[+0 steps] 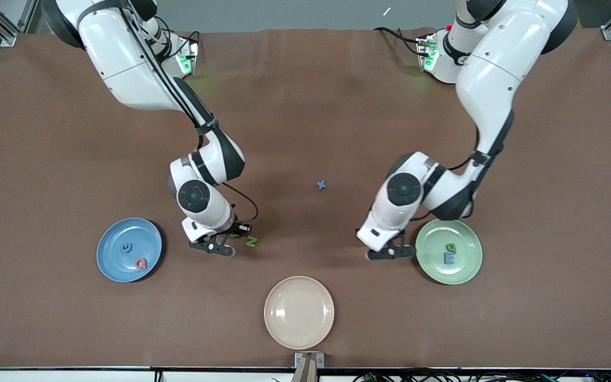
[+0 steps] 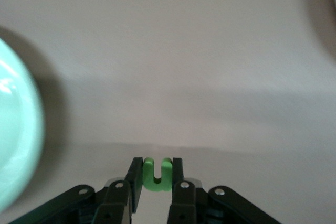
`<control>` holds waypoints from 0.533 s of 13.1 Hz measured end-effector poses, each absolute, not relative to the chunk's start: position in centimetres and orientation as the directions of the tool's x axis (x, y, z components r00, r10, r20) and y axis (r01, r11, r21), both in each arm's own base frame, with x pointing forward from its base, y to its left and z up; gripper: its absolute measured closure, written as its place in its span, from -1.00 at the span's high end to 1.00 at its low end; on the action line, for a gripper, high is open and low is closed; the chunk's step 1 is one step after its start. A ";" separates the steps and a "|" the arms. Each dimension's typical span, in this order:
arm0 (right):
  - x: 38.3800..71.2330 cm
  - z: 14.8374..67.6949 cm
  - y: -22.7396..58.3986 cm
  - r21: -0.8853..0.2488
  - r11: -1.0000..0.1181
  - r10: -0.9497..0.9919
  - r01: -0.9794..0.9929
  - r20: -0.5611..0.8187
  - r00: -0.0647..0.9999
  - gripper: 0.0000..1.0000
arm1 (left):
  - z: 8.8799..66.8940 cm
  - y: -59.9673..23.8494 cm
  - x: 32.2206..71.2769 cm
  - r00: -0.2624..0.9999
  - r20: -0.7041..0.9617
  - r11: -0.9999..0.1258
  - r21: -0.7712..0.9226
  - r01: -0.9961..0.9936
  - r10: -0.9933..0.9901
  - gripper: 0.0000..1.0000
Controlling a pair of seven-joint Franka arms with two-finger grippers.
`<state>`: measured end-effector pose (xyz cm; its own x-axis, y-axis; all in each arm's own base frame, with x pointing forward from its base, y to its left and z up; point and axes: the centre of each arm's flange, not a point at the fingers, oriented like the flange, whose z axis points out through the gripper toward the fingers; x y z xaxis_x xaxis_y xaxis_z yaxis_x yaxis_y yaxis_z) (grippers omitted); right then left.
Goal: Sort uppercase to blue plate, lowercase to green plate
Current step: 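Place the B on the blue plate while the left gripper places u on green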
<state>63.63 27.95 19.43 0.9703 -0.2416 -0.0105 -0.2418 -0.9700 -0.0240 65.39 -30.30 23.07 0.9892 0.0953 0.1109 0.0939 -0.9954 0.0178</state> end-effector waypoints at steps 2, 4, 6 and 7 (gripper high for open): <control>66.1 21.4 24.0 0.000 -0.978 -0.208 -0.208 -0.035 0.978 -0.28 | 23.4 -25.9 67.3 0.986 0.114 -0.993 0.011 0.120 0.120 -0.48; 69.0 23.6 17.1 0.005 -0.992 -0.129 -0.129 -0.053 0.990 -0.28 | 23.3 -21.8 68.7 0.984 0.111 -0.990 0.004 0.142 0.142 -0.48; 70.6 24.1 9.3 -0.003 -0.999 -0.043 -0.044 -0.060 0.997 -0.28 | 23.2 -19.3 69.4 0.980 0.110 -0.986 0.002 0.166 0.165 -0.48; 70.8 24.0 6.1 -0.006 -1.000 -0.004 -0.005 -0.077 0.997 -0.28 | 23.1 -18.8 69.5 0.980 0.105 -0.985 -0.001 0.173 0.171 -0.48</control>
